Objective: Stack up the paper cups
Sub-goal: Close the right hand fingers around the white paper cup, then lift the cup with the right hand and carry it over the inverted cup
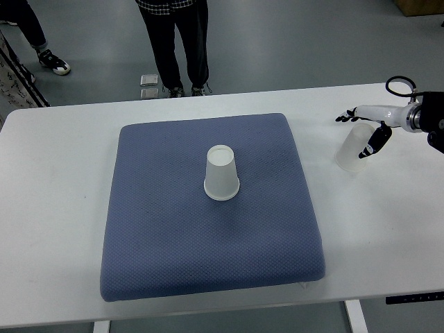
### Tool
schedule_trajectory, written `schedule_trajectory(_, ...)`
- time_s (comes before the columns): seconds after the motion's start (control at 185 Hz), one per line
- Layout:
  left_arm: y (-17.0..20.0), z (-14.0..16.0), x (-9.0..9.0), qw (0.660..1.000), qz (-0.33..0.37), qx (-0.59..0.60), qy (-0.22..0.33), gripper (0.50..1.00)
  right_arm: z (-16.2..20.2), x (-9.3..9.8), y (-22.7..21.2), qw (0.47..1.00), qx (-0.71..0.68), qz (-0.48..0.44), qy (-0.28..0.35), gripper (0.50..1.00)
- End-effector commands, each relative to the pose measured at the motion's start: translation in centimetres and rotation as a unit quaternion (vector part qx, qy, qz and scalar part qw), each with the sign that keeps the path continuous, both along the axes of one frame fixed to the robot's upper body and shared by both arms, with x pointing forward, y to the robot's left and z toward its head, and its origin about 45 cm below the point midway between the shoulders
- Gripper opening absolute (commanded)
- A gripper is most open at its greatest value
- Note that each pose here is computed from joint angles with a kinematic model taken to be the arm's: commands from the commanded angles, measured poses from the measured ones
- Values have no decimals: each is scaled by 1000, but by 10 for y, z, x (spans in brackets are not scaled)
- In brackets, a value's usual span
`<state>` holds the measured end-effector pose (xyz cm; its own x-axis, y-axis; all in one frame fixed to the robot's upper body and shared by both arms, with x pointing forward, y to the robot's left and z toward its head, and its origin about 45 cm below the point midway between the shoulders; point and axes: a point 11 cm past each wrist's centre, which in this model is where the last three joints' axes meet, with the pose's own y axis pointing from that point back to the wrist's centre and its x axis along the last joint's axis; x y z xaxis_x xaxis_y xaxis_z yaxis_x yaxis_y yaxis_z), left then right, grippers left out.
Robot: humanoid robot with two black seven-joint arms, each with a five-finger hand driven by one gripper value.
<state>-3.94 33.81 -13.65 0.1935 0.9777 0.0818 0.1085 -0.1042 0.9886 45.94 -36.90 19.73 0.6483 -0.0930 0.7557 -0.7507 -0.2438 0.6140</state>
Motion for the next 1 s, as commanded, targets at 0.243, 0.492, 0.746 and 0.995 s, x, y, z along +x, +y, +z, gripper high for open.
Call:
schedule_trajectory(0.243, 0, 0, 0, 1000, 0, 0, 0, 1000, -12, -4, -12, 1000, -8, -20, -4, 887)
schedule_trajectory(0.492, 0, 0, 0, 1000, 0, 0, 0, 1000, -16, -6, -12, 1000, -7, -19, 0, 768)
schedule_trajectory(0.746, 0, 0, 0, 1000, 0, 0, 0, 1000, -20, -8, -11, 1000, -7, -17, 0, 617)
schedule_trajectory(0.995, 0, 0, 0, 1000, 0, 0, 0, 1000, -15, -7, -14, 1000, -6, -17, -4, 578)
